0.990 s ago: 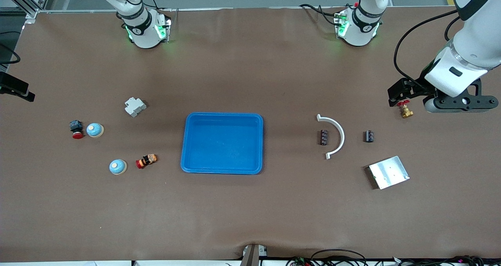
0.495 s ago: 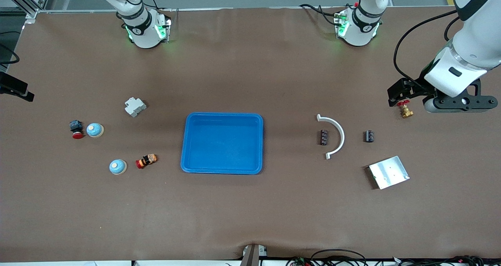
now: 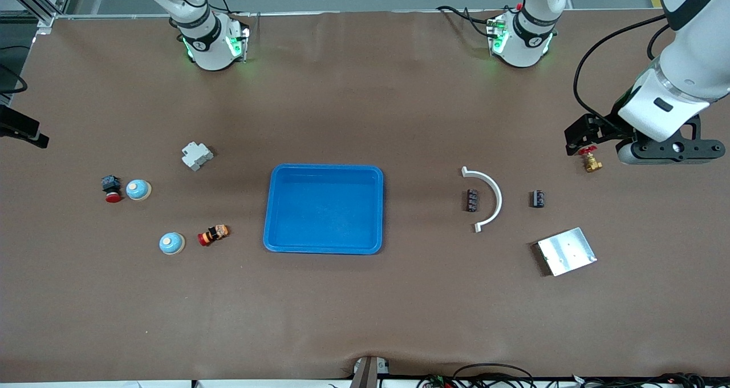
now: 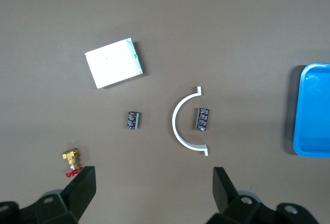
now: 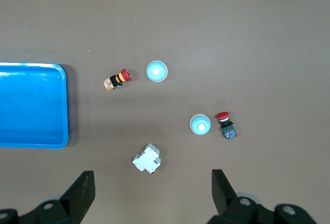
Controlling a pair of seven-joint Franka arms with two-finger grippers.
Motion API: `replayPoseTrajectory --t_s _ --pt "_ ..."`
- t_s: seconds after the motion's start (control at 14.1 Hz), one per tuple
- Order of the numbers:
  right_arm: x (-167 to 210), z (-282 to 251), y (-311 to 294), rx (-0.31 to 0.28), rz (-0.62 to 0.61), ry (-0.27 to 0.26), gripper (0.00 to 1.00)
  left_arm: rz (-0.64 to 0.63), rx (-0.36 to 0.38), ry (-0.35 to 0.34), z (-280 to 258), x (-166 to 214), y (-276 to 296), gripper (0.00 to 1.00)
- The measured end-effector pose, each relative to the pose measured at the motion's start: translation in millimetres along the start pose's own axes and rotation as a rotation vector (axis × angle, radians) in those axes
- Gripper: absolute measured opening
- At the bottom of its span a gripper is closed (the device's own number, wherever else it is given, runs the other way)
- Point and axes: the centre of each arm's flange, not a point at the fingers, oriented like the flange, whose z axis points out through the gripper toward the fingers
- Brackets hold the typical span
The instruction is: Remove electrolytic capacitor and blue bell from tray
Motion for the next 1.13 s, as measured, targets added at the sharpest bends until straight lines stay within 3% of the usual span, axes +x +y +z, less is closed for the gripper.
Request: replayPoseTrajectory --t_s 1.13 --pt "0.0 -0.1 0.6 0.0 0.001 0.0 1.0 0.005 0.001 -0.007 3.5 -1.0 2.5 1.0"
